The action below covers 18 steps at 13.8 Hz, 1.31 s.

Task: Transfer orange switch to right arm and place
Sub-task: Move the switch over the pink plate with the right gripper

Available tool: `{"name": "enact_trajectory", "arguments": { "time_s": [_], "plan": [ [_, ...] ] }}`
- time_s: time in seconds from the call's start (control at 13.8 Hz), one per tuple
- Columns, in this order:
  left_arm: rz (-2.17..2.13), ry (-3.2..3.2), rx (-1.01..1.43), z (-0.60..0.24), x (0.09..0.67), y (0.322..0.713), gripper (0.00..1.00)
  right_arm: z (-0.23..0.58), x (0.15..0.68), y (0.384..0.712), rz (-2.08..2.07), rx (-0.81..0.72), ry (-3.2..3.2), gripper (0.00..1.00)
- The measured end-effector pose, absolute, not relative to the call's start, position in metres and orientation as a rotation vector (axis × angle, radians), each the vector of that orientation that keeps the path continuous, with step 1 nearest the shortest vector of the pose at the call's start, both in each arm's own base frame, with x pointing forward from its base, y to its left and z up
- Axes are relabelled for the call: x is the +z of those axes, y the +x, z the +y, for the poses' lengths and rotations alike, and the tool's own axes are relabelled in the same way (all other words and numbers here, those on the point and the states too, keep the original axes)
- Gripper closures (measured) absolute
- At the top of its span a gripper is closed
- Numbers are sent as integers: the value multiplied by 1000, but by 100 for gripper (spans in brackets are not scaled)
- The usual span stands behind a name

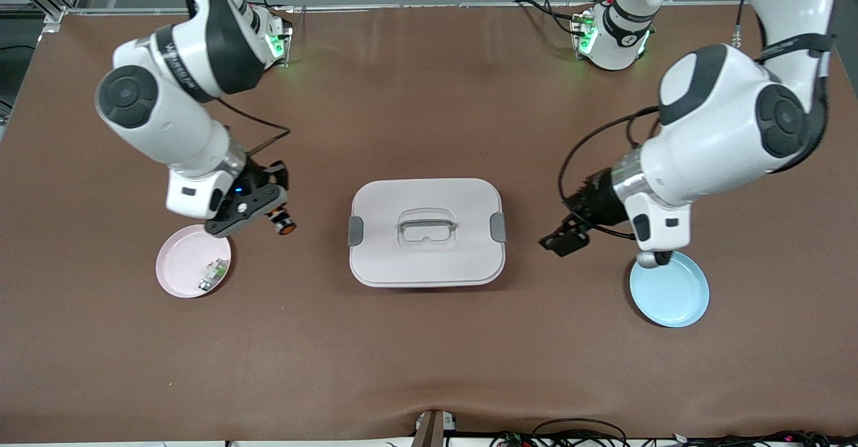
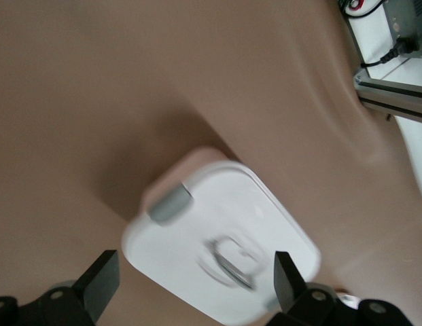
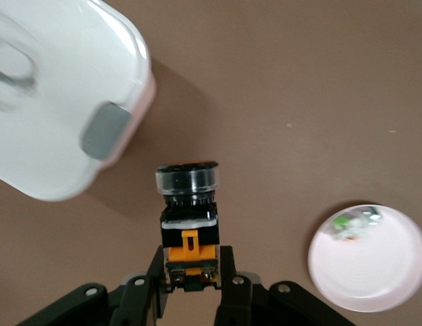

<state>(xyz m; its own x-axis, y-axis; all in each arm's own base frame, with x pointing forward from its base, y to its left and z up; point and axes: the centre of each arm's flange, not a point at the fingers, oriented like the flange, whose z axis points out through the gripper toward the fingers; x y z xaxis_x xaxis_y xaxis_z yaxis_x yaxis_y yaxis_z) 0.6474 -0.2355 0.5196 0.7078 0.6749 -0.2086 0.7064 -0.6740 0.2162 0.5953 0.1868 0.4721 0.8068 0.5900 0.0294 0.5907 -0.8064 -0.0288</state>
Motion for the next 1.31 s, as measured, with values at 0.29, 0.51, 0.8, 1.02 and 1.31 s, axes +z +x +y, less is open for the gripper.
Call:
{"name": "enact_trajectory", "arguments": {
  "time_s": [0.29,0.51,0.8,1.02,1.31],
  "plan": [
    [923,2880,-43,-194,512,653,0,95,464,609,-1245,12,-2881,67],
    [831,2994,-16,-142,517,658,0,19,455,612,-1386,40,-2808,67],
    [542,3158,3,-81,547,648,0,-53,446,612,-1592,12,-2751,67],
    [424,3211,-14,-67,579,628,0,-79,422,609,-1720,-65,-2721,67],
    [277,3251,-10,-67,617,600,0,-88,392,606,-1852,-126,-2678,67]
  ]
}}
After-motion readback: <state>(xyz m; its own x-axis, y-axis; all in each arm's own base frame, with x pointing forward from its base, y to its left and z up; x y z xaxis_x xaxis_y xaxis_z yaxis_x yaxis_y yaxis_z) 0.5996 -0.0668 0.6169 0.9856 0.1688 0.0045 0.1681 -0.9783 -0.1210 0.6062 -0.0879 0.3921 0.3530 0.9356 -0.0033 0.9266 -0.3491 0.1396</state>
